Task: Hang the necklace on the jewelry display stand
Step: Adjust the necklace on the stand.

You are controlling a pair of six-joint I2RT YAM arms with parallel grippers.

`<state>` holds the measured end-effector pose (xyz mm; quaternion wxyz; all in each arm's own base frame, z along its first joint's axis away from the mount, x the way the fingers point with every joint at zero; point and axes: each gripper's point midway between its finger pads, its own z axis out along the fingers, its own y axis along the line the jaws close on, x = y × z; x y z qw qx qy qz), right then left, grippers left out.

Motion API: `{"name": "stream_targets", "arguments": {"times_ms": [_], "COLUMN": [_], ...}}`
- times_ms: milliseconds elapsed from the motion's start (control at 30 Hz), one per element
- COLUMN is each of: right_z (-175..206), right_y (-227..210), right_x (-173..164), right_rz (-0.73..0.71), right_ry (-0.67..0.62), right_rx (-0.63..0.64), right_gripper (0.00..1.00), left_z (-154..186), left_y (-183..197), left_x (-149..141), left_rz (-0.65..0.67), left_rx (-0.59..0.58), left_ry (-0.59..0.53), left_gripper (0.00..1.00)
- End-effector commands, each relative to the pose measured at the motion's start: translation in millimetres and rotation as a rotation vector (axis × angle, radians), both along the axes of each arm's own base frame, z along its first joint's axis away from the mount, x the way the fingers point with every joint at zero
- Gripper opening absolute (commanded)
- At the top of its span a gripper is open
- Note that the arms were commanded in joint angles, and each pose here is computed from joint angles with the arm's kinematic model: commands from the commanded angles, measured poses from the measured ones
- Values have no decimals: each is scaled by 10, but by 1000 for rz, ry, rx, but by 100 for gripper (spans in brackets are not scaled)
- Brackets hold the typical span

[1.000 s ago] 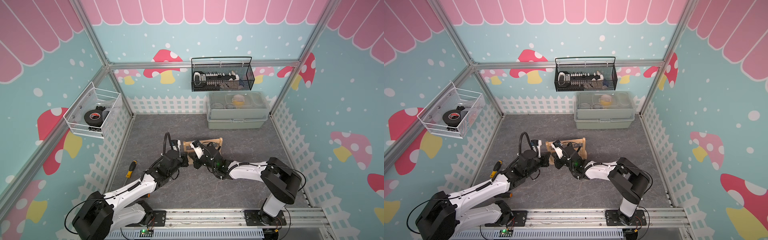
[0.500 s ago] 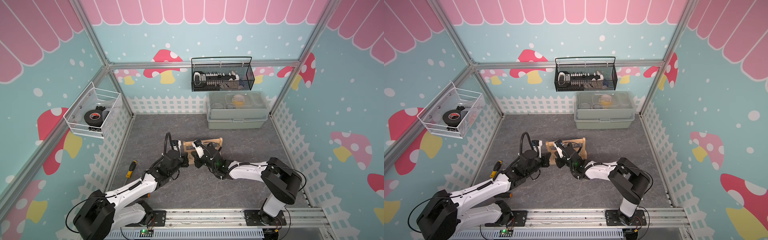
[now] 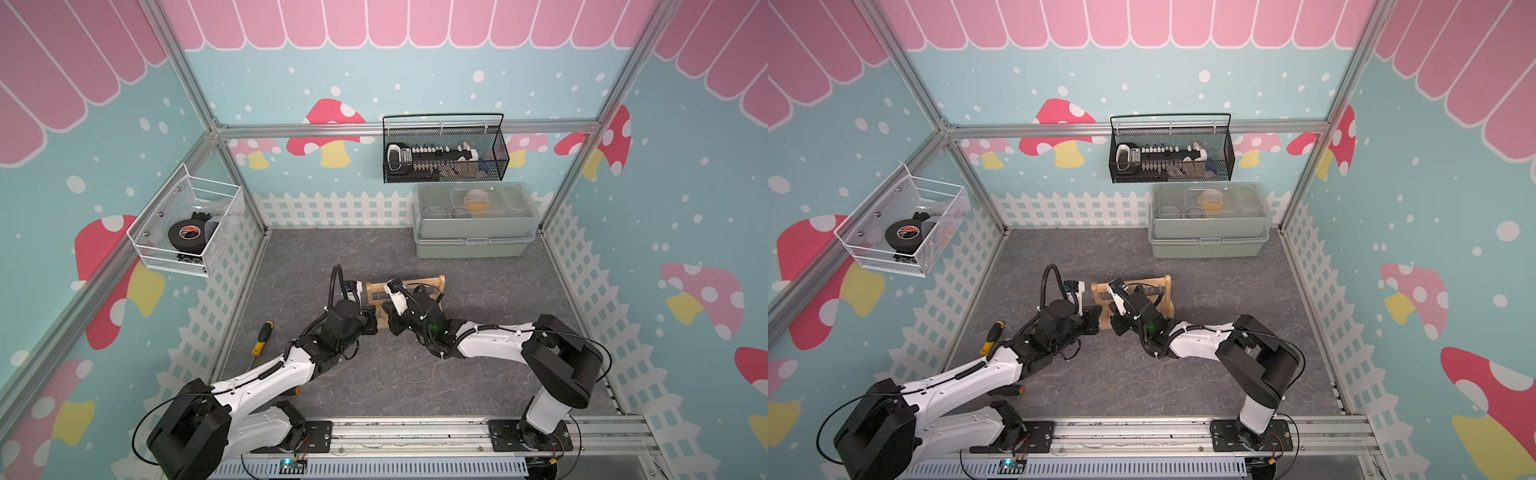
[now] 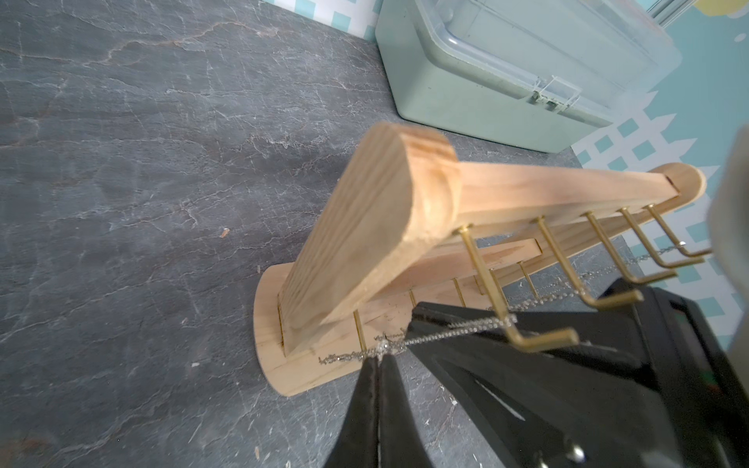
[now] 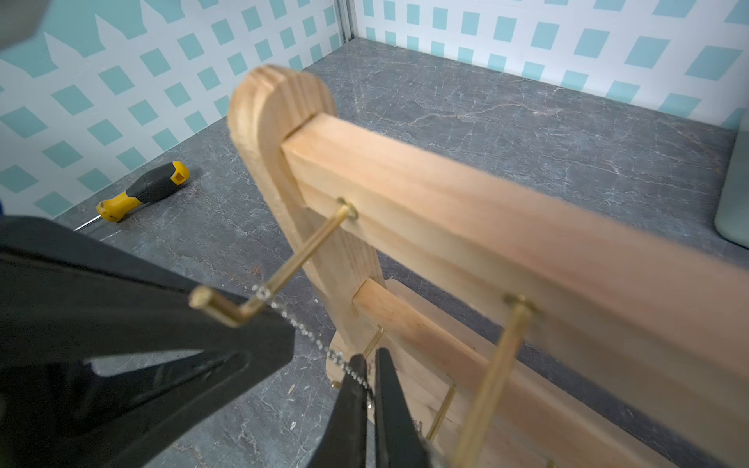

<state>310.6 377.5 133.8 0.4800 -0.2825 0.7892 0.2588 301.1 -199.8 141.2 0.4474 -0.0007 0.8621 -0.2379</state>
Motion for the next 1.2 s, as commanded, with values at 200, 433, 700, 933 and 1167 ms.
{"name": "stream_targets", "arguments": {"times_ms": [200, 433, 700, 933, 1167], "right_z": [21, -13, -13, -41, -89], "right_y": [86, 156, 65, -19, -36], "right_x": [31, -81, -52, -20, -6], "right_rz": [16, 87, 46, 9, 0], "right_ry": [-9, 32, 21, 10, 10], "right_rx": [-4, -12, -28, -48, -54], "right_gripper": [8, 14, 16, 12, 5], "left_z": [22, 29, 33, 27, 23], "left_y": [87, 83, 104, 118, 124], "left_x": [13, 15, 8, 6, 7], "left_rz": [28, 27, 34, 41, 43], "left_rx": [28, 26, 26, 24, 25], "left_ry": [-13, -15, -15, -16, -15], "left_gripper": [0, 0, 0, 0, 0]}}
